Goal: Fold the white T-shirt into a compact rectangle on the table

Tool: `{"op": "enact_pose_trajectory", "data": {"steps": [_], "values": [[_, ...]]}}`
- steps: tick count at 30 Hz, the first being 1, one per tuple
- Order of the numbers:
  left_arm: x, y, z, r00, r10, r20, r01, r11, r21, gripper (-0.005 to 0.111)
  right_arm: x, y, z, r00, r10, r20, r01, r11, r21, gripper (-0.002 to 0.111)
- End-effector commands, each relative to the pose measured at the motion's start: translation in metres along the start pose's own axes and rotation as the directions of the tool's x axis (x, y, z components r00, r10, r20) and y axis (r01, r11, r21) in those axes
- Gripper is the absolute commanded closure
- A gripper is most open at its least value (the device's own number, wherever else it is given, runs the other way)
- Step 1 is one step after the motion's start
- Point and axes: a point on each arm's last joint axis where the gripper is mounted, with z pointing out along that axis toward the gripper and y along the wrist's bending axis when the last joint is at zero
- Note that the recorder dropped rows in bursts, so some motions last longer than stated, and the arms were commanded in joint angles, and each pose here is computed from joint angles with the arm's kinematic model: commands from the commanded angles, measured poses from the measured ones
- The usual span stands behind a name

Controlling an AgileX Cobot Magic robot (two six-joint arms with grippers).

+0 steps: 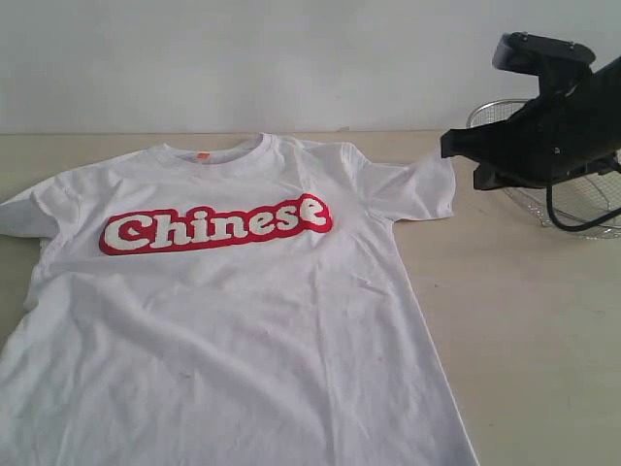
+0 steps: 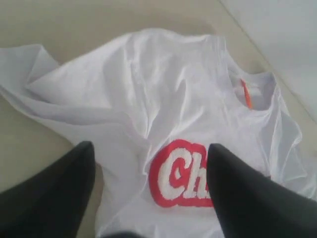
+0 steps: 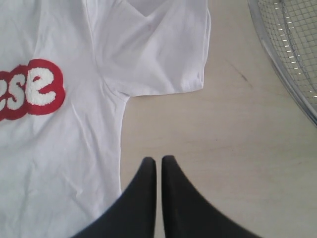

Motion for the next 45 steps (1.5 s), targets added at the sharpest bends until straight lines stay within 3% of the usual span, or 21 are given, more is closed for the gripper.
{"op": "enact_pose_trajectory", "data": {"steps": [1, 6, 19, 24, 34, 36, 38, 40, 43, 45], "values": [[0.003, -0.004, -0.009, 0.999, 0.037, -0.029, -0.038, 0.998, -0.059, 0.046, -0.003, -0.001, -0.004, 1.000, -0.013, 0.024, 0.013, 1.000, 0.005, 0.108], [0.004, -0.034, -0.009, 1.000, 0.028, 0.012, -0.029, 0.984, 0.177, 0.046, -0.003, -0.001, -0.004, 1.000, -0.013, 0.024, 0.013, 1.000, 0.005, 0.108], [0.005, -0.042, -0.009, 0.999, 0.041, 0.017, -0.043, 0.975, 0.218, 0.046, -0.004, -0.002, -0.004, 0.999, -0.021, 0.043, 0.021, 1.000, 0.012, 0.108], [0.007, -0.047, -0.011, 0.999, 0.050, -0.003, -0.048, 0.966, 0.255, 0.046, -0.024, -0.005, -0.007, 0.966, -0.026, 0.257, 0.014, 0.999, 0.049, 0.108], [0.014, -0.039, -0.018, 0.996, 0.066, -0.059, -0.059, 0.992, 0.113, 0.046, -0.050, -0.007, -0.019, 0.851, 0.117, 0.512, -0.142, 0.990, 0.009, 0.108], [0.013, -0.038, -0.016, 0.998, 0.008, -0.055, -0.002, 0.995, 0.103, 0.046, -0.048, -0.007, -0.018, 0.849, 0.198, 0.490, -0.210, 0.977, -0.031, 0.108], [0.012, -0.035, -0.013, 0.998, -0.031, -0.057, 0.036, 0.995, 0.095, 0.046, -0.044, -0.006, -0.016, 0.870, 0.201, 0.450, -0.210, 0.977, -0.031, 0.108], [0.013, -0.028, -0.011, 0.995, -0.072, -0.072, 0.074, 0.997, 0.026, 0.047, -0.040, -0.005, -0.014, 0.897, 0.184, 0.401, -0.191, 0.981, -0.023, 0.108], [0.007, -0.016, -0.011, 0.999, 0.009, -0.042, -0.013, 0.995, -0.100, 0.049, -0.037, -0.005, -0.012, 0.924, 0.108, 0.366, -0.119, 0.993, 0.007, 0.108], [0.003, -0.016, -0.012, 0.996, 0.086, -0.026, -0.089, 0.987, -0.131, 0.049, -0.033, -0.004, -0.010, 0.941, 0.078, 0.329, -0.088, 0.996, 0.014, 0.108]]}}
